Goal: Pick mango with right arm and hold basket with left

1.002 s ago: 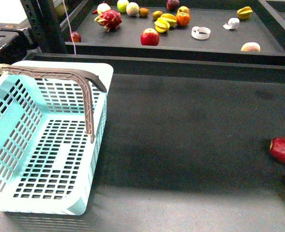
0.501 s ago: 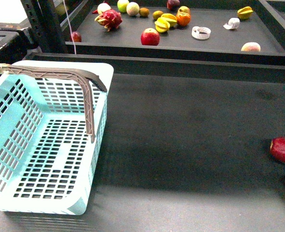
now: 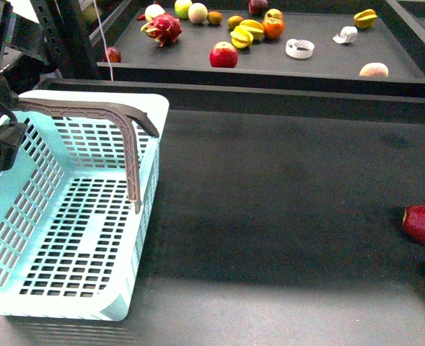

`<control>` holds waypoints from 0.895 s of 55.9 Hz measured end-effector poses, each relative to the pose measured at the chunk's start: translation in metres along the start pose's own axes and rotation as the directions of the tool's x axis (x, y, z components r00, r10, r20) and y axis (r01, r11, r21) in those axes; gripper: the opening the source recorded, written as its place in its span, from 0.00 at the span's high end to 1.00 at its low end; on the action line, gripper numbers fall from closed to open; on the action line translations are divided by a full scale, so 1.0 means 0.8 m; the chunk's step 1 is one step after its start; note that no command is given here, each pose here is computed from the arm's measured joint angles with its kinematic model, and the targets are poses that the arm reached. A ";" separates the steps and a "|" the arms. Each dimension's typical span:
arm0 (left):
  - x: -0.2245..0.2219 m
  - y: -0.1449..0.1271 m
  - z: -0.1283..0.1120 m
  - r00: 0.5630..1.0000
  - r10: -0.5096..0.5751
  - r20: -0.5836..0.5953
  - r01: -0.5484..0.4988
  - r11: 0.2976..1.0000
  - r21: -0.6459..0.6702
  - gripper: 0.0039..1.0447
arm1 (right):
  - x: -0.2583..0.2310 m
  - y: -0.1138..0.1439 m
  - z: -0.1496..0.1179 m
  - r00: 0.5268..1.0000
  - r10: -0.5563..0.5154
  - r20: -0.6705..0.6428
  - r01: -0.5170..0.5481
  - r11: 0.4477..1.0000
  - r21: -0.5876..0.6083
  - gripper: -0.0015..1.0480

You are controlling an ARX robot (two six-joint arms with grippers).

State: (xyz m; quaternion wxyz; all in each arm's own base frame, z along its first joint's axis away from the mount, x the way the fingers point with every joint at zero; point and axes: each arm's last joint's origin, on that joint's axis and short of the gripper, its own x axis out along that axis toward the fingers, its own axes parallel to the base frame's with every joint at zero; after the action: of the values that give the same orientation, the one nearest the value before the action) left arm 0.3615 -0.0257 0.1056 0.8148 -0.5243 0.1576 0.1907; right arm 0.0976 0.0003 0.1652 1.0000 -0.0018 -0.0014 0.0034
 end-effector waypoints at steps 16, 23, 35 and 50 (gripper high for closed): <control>0.019 -0.001 -0.005 0.999 0.033 0.007 -0.033 0.999 0.010 0.54 | 0.000 0.000 0.000 1.000 0.000 0.000 0.000 1.000 0.000 0.08; 0.018 -0.002 -0.011 0.997 0.077 0.012 -0.077 0.996 0.041 0.81 | 0.000 0.000 0.000 1.000 0.000 0.000 0.000 1.000 0.000 0.08; -0.021 -0.031 -0.018 0.999 -0.043 -0.030 0.048 0.984 0.174 0.94 | 0.000 0.000 0.000 1.000 0.000 0.000 0.000 1.000 0.000 0.08; -0.096 -0.068 -0.042 0.955 -0.236 -0.180 0.288 0.884 0.368 0.94 | 0.000 0.000 0.000 1.000 0.000 0.000 0.000 1.000 0.000 0.08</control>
State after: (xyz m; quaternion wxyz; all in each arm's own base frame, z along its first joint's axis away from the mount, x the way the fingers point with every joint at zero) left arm 0.3182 -0.0878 0.1703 0.9090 -0.3791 0.1727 0.0089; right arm 0.0976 0.0003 0.1652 1.0000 -0.0018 -0.0014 0.0034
